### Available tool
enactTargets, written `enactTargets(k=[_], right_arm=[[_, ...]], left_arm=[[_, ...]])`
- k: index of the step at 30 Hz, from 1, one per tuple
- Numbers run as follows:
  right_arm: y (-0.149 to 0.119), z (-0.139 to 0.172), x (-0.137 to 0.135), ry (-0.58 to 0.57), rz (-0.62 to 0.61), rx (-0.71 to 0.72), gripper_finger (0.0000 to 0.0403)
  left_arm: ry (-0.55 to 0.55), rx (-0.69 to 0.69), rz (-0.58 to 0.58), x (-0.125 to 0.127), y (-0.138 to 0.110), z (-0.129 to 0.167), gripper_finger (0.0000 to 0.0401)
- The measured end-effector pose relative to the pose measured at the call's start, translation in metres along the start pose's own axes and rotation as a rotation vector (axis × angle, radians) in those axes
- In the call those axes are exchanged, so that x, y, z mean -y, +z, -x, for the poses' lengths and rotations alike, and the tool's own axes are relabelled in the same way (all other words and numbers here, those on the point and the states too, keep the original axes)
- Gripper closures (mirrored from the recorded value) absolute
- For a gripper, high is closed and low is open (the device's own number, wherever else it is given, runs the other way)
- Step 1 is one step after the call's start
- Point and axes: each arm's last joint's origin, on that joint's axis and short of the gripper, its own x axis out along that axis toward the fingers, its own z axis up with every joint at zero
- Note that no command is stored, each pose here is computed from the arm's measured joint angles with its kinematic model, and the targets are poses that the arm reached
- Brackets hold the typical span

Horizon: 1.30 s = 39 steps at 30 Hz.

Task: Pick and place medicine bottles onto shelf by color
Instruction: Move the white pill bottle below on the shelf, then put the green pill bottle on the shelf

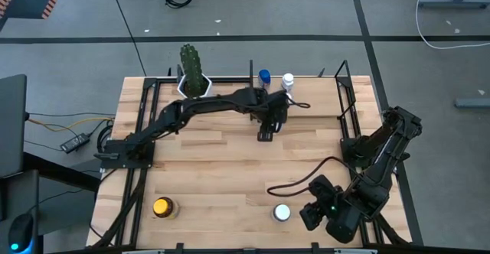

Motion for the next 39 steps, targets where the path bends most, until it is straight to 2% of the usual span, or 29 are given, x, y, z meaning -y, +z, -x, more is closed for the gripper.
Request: enactTargets(k=[14, 19, 31, 39], right_arm=[[-0.001, 0.000, -0.002, 0.020, -0.027, -0.015, 0.0155], [-0.001, 0.000, -0.003, 0.031, -0.039, -0.019, 0.0155], [-0.002, 0.000, -0.005, 0.048, -0.046, -0.026, 0.0155], [-0.002, 0.000, -0.005, 0.050, -0.046, -0.027, 0.0155]], left_arm=[[-0.022, -0.004, -0.038, 0.021, 0.004, -0.040, 0.0205], [-0.034, -0.013, -0.053, 0.030, 0.004, -0.045, 0.0203], [-0.002, -0.005, -0.058, 0.030, 0.008, -0.041, 0.0172], [0.021, 0.048, -0.051, 0.028, 0.015, -0.009, 0.0138]])
